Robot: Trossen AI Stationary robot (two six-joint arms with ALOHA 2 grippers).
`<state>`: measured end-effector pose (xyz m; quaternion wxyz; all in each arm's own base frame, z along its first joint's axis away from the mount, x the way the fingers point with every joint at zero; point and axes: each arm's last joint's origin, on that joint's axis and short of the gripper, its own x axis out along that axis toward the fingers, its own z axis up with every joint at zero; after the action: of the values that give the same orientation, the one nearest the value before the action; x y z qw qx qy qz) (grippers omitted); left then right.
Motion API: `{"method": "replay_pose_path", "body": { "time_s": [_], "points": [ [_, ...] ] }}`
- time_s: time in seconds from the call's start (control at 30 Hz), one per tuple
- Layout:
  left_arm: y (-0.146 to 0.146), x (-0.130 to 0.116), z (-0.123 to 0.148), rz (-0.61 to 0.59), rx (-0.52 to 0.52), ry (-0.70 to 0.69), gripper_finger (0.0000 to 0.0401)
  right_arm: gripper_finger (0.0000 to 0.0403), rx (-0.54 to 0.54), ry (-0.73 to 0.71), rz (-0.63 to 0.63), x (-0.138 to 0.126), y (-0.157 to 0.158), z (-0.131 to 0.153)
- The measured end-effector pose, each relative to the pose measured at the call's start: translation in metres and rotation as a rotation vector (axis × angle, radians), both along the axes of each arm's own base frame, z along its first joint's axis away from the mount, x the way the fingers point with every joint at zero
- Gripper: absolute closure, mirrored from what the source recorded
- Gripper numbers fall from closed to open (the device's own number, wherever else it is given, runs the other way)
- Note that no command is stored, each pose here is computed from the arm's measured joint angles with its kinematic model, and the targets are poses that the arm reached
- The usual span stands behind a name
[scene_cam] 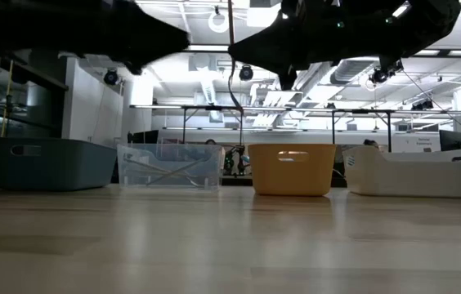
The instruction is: Sort silverware by color (type)
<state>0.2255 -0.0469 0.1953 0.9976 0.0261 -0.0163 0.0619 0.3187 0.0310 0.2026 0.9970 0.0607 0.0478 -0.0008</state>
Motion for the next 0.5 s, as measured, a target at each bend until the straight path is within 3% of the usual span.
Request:
{"method": "replay_pose_path", "body": {
  "time_s": [0.3,0.5],
  "points": [
    [0.007,0.05,-0.001,0.086,-0.075,0.024,0.029,0.0398,-0.023,0.02,0.065,-0.001,0.011,-0.002],
    [0.001,0.064,0.002,-0.047,-0.058,0.024,0.029,0.0398,-0.008,0.044,0.069,-0.002,0.012,-0.004]
  ]
}}
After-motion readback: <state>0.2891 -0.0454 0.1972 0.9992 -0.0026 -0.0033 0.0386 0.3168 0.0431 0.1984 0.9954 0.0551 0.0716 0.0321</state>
